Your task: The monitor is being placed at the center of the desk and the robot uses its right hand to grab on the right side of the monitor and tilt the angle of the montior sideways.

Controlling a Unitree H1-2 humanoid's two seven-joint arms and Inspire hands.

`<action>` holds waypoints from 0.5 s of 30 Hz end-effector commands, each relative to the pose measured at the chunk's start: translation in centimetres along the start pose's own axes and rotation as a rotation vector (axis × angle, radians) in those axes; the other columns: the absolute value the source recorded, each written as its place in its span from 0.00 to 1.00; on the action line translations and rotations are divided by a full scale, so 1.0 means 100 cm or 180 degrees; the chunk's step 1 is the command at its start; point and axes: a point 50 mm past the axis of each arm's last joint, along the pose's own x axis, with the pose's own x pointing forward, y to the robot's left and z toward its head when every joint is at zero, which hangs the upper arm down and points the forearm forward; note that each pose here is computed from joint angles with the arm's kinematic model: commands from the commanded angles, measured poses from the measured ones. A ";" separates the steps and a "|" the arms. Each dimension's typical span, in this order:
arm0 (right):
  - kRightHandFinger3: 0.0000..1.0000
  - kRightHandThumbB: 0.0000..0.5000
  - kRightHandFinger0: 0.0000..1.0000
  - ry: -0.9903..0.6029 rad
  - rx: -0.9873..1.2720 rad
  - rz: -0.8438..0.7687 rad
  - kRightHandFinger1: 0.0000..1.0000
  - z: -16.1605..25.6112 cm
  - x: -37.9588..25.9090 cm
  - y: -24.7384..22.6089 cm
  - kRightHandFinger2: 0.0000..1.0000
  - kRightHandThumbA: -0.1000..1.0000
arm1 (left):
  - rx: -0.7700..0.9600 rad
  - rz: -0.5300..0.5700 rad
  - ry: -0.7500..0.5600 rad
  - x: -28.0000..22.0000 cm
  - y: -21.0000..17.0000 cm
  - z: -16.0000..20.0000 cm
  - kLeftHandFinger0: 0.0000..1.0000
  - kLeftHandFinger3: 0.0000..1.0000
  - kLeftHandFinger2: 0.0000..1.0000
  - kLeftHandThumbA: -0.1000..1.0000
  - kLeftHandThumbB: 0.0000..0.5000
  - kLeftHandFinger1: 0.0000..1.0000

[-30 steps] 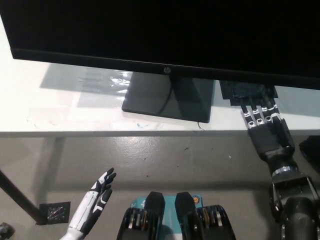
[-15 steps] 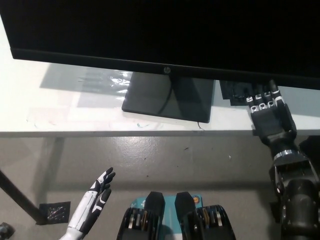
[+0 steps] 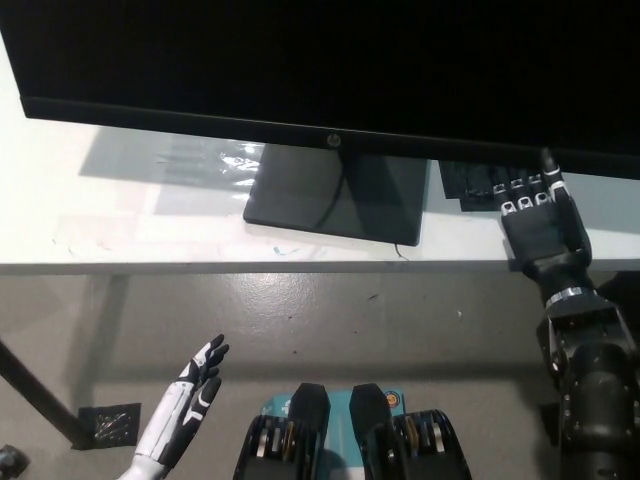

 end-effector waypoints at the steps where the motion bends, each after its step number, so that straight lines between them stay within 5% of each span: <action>1: 1.00 0.72 1.00 -0.0073 -0.0074 0.0337 1.00 0.008 0.017 0.026 1.00 1.00 | 0.0042 0.0065 -0.0224 0.005 0.010 0.010 1.00 1.00 1.00 1.00 0.60 1.00; 15: 1.00 0.74 1.00 -0.0107 -0.0078 0.0185 1.00 0.011 0.042 0.018 1.00 1.00 | 0.0029 0.0081 -0.0234 0.007 0.010 0.010 1.00 1.00 1.00 1.00 0.59 1.00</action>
